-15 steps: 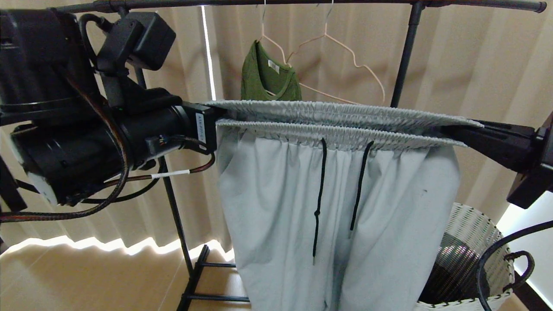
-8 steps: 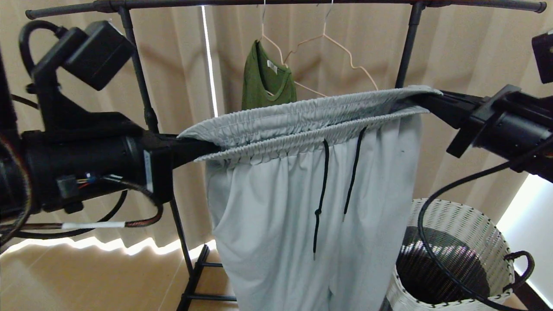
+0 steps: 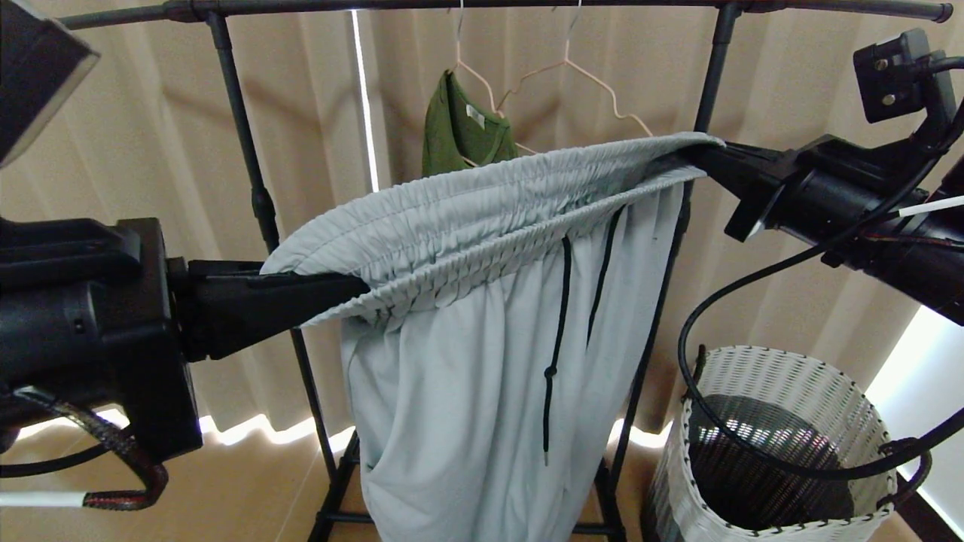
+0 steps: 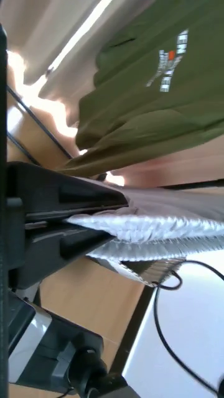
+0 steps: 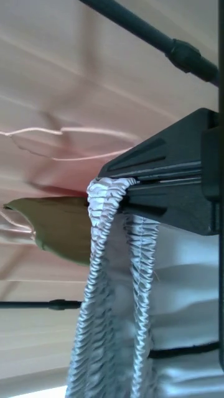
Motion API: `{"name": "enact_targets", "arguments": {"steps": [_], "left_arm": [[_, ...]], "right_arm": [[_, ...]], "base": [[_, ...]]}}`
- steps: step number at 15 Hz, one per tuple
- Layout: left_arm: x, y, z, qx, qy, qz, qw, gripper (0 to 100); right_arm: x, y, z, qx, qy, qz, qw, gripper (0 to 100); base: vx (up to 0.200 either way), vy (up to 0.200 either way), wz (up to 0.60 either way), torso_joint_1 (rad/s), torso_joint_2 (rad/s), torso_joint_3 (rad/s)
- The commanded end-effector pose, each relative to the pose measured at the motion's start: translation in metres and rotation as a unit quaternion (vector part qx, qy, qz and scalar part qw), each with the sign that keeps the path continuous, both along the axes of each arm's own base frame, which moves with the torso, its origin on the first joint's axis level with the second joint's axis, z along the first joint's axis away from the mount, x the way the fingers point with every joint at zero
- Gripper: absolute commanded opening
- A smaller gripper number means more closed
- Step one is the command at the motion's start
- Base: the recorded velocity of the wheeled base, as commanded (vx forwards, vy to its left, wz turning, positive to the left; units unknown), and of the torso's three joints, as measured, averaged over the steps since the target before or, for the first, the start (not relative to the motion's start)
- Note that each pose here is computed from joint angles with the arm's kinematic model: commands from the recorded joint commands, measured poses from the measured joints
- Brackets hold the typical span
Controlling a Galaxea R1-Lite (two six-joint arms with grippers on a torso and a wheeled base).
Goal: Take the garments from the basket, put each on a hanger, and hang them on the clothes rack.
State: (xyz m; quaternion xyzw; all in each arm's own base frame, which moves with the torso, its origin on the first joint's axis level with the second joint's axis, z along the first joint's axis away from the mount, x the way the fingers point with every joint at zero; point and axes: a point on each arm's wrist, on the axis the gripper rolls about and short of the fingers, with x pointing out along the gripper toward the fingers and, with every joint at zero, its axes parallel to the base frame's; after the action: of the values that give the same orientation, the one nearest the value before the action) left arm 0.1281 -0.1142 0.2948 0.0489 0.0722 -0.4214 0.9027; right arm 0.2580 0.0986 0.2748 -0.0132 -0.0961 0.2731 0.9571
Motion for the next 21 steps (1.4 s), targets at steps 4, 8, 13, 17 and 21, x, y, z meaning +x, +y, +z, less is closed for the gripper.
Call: {"name": "enact_targets", "arguments": {"steps": [4, 8, 13, 17, 21], "left_arm": [[0.038, -0.005, 0.004, -0.014, -0.040, 0.109, 0.9931, 0], [0.054, -0.012, 0.001, -0.024, -0.057, 0.153, 0.9864, 0], [0.052, -0.011, 0.014, -0.042, -0.077, 0.152, 0.9845, 0], [0.053, -0.012, 0.008, -0.034, -0.070, 0.152, 0.9854, 0], [0.051, -0.011, 0.006, -0.031, -0.067, 0.153, 0.9855, 0]], "right_arm": [[-0.016, -0.007, 0.017, 0.000, -0.010, -0.004, 0.9999, 0], [-0.035, -0.013, 0.013, -0.010, 0.020, -0.003, 0.9998, 0], [-0.041, -0.014, 0.005, -0.014, 0.030, 0.003, 0.9995, 0], [-0.042, -0.014, 0.002, -0.016, 0.035, 0.002, 0.9993, 0], [-0.043, -0.014, -0.001, -0.017, 0.040, 0.001, 0.9991, 0]], "base": [[0.000, 0.000, 0.00, 0.000, 0.00, 0.000], [0.000, 0.000, 0.00, 0.000, 0.00, 0.000], [0.000, 0.000, 0.00, 0.000, 0.00, 0.000], [0.000, 0.000, 0.00, 0.000, 0.00, 0.000], [0.000, 0.000, 0.00, 0.000, 0.00, 0.000]]}}
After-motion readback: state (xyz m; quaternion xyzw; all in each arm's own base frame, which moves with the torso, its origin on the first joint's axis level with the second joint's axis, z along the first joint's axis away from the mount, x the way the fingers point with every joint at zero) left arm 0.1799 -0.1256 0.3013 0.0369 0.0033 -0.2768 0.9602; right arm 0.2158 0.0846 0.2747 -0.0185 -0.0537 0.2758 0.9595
